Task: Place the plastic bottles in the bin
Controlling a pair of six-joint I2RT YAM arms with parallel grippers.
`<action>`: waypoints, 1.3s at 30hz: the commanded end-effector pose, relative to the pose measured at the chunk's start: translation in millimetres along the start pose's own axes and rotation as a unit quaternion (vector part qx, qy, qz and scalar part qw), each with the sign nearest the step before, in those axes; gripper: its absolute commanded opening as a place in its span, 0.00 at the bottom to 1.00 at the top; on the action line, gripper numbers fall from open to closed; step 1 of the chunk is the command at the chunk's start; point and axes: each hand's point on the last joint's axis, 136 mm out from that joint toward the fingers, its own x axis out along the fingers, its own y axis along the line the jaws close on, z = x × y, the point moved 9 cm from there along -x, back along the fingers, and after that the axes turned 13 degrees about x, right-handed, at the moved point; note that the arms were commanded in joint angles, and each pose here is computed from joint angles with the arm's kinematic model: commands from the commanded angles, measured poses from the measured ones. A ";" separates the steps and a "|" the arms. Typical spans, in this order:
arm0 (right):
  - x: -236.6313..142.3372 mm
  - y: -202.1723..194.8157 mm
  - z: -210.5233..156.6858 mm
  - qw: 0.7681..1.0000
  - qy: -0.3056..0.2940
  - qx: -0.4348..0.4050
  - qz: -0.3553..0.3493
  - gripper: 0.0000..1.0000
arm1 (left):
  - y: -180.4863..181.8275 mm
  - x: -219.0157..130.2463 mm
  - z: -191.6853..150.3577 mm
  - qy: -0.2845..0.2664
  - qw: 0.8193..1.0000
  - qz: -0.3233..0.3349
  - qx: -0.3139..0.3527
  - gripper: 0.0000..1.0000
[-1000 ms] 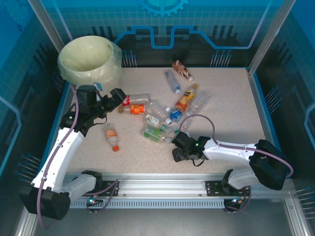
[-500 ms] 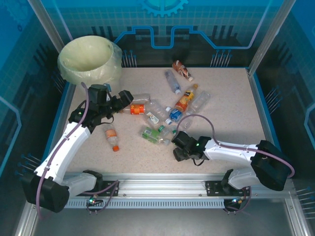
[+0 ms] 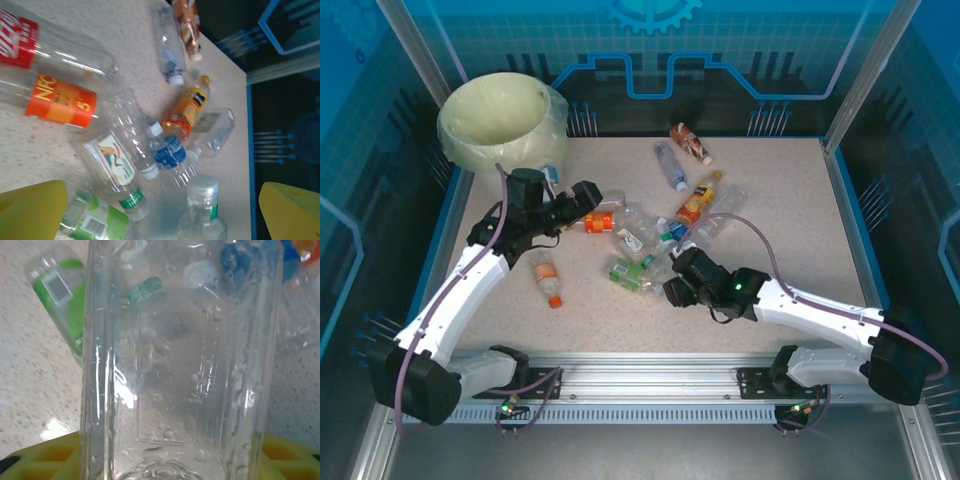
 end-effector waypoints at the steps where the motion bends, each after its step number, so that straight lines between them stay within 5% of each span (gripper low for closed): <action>1: -11.2 8.9 25.0 0.998 -0.045 0.012 0.047 0.41 | -14.5 7.3 -17.2 0.033 0.996 -0.082 0.033 0.99; 9: -13.6 28.9 53.7 0.974 -0.140 0.068 0.165 0.42 | -43.6 30.0 -60.5 0.071 0.979 -0.172 0.087 0.99; 16: -8.5 39.1 58.9 0.970 -0.147 0.012 0.191 0.44 | -60.9 43.1 -74.3 0.059 0.968 -0.211 0.124 0.99; 24: -10.5 52.9 63.3 0.964 -0.122 -0.027 0.234 0.46 | -56.5 48.9 -74.1 0.036 0.978 -0.157 0.136 0.98; 30: -14.6 58.3 66.0 0.959 -0.119 -0.032 0.255 0.46 | -54.7 49.6 -74.9 0.039 0.978 -0.143 0.149 0.90; 39: -17.4 65.1 75.0 0.958 -0.115 -0.032 0.262 0.50 | -55.0 52.3 -76.8 0.044 0.976 -0.147 0.157 0.65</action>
